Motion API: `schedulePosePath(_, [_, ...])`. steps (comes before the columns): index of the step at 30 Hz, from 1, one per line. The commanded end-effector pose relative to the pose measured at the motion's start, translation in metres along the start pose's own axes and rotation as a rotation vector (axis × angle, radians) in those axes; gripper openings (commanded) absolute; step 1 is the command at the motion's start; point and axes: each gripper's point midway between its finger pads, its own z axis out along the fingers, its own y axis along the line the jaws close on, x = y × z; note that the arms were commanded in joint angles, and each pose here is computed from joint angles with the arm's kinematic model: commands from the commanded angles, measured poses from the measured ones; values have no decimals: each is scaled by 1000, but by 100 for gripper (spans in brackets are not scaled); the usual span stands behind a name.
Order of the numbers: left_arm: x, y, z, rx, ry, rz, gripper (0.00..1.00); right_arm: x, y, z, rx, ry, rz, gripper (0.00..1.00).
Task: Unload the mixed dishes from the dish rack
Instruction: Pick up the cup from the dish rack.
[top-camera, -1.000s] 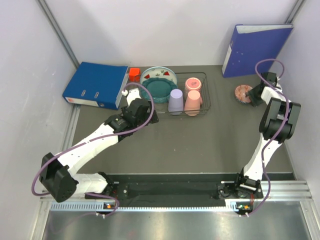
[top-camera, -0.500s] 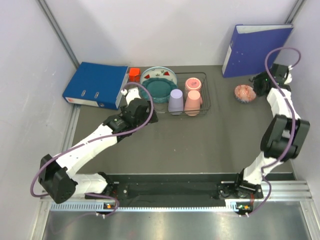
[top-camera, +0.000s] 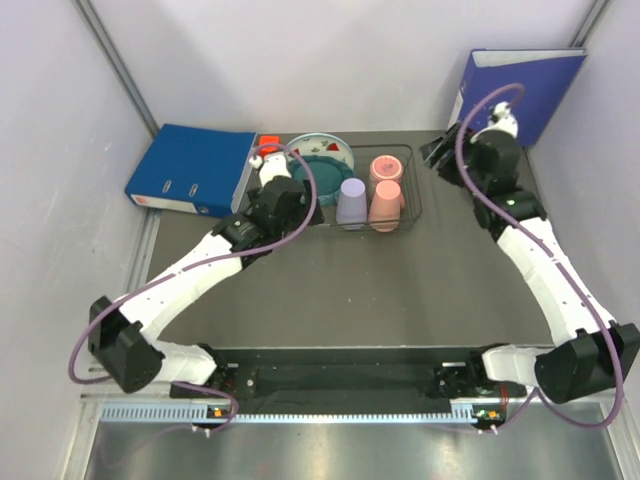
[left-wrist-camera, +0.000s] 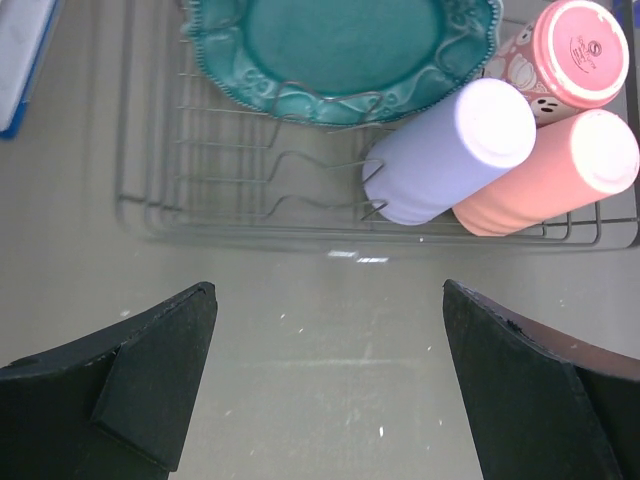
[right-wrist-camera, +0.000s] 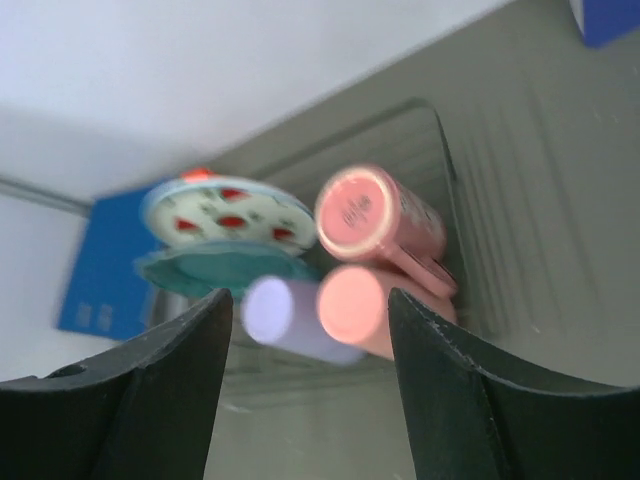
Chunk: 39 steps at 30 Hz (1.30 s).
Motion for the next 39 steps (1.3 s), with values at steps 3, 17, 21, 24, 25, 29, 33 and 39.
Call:
schedulePosePath(3, [-12,-24,19,35,-17,12,99,56,-19,12,150,60,-336,64])
schedulePosePath(17, [10,2,12,-9,0,29,99,130,-26,49,226,199,-576,77])
schedulePosePath(21, [15,4,13,-5,8,34,99,138,-26,60,226,206,-585,78])
schedulePosePath(24, [20,4,15,-1,18,38,99,140,-27,67,234,204,-594,77])
schedulePosePath(25, [21,5,16,-4,20,39,99,138,-25,70,229,194,-592,77])
schedulePosePath(29, [22,5,18,-6,23,46,99,143,-23,81,227,198,-600,76])
schedulePosePath(33, [24,6,18,-7,27,52,99,150,-26,90,237,217,-608,76])
schedulePosePath(39, [27,8,19,-11,34,56,99,163,-29,98,235,253,-617,75])
